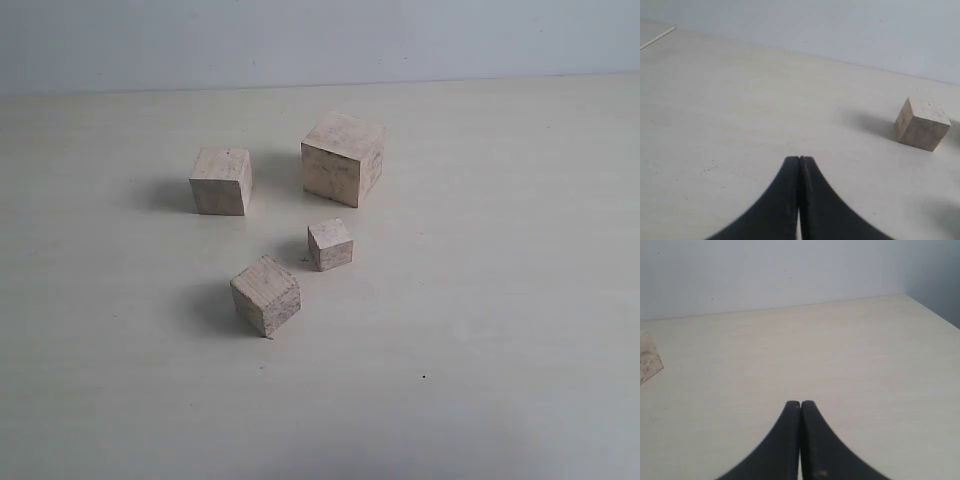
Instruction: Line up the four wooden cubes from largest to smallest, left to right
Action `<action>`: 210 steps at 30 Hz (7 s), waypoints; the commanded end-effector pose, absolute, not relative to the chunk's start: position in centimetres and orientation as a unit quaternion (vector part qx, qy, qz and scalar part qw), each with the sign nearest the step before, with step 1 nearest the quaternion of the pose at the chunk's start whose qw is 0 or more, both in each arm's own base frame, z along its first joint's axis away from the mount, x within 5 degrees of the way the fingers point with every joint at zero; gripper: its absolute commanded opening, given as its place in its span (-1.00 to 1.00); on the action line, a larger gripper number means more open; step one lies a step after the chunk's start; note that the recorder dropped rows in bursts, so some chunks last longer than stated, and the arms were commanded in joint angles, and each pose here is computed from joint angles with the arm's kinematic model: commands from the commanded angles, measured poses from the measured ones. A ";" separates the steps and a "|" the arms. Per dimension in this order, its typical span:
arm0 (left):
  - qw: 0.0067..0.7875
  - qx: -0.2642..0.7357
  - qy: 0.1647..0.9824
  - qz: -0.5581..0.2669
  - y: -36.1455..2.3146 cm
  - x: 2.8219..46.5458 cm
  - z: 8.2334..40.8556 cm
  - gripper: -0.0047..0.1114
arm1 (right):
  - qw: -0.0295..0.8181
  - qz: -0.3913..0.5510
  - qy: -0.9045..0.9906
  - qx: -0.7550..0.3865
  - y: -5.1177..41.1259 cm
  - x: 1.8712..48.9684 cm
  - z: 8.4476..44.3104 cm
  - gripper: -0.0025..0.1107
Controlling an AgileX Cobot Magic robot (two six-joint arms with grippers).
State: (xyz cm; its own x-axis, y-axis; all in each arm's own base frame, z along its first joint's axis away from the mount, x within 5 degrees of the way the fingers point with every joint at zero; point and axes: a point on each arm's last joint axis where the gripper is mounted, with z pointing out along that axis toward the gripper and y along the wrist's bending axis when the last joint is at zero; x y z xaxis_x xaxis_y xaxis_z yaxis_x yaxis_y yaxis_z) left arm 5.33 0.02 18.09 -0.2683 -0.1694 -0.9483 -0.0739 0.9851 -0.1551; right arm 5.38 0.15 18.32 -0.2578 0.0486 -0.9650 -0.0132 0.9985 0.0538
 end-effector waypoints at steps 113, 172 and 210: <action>0.604 -0.076 0.793 -0.038 0.0 5.3 18.1 -0.92 | 0.442 0.247 0.696 -0.509 22.1 42.6 15.8 0.89; 0.604 -0.076 0.793 -0.038 0.0 5.3 18.1 -0.92 | 0.337 0.407 0.557 -0.641 36.5 31.4 19.5 -0.96; 0.604 -0.076 0.793 -0.038 0.0 5.3 18.1 -0.92 | 0.247 0.313 0.587 -0.705 36.0 33.7 11.7 -0.90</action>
